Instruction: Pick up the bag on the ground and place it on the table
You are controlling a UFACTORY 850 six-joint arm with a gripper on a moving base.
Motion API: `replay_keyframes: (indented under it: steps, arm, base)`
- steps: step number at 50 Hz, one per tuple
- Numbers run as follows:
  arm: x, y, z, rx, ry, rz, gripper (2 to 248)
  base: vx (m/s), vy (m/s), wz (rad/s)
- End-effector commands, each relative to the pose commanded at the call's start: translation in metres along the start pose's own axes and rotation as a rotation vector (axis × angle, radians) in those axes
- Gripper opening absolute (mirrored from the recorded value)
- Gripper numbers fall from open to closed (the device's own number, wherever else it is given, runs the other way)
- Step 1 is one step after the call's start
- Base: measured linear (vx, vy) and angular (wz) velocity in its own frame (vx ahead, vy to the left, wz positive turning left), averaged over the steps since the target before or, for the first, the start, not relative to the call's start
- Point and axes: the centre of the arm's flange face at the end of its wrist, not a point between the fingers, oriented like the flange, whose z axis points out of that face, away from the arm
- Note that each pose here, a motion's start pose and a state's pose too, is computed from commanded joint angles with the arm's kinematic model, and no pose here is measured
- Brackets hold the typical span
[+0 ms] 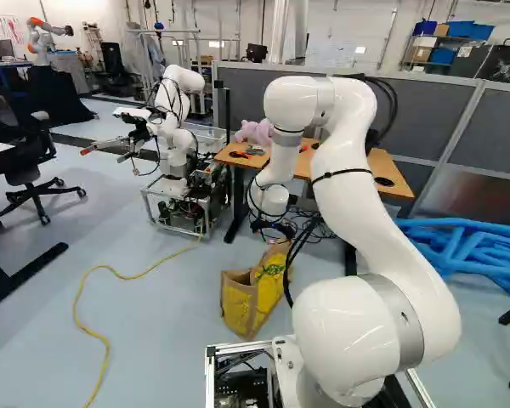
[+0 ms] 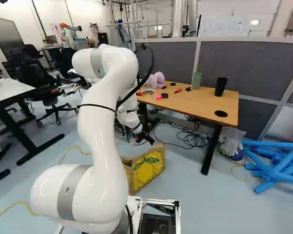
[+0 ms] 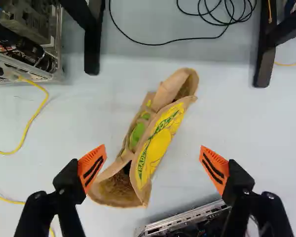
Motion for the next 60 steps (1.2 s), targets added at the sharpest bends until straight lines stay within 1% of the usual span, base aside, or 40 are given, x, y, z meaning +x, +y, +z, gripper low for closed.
replay_keyframes:
  steps: [11,55,60]
  arm:
    - [-0.003,-0.001,0.016,-0.008,-0.014,0.099,247]
    - [-0.016,-0.002,0.08,-0.041,-0.048,0.555,247]
    - [-0.018,-0.002,0.087,-0.045,-0.051,0.583,247]
  base:
    - [0.0,0.0,0.0]
    - [0.0,0.0,0.0]
    - [0.0,0.0,0.0]
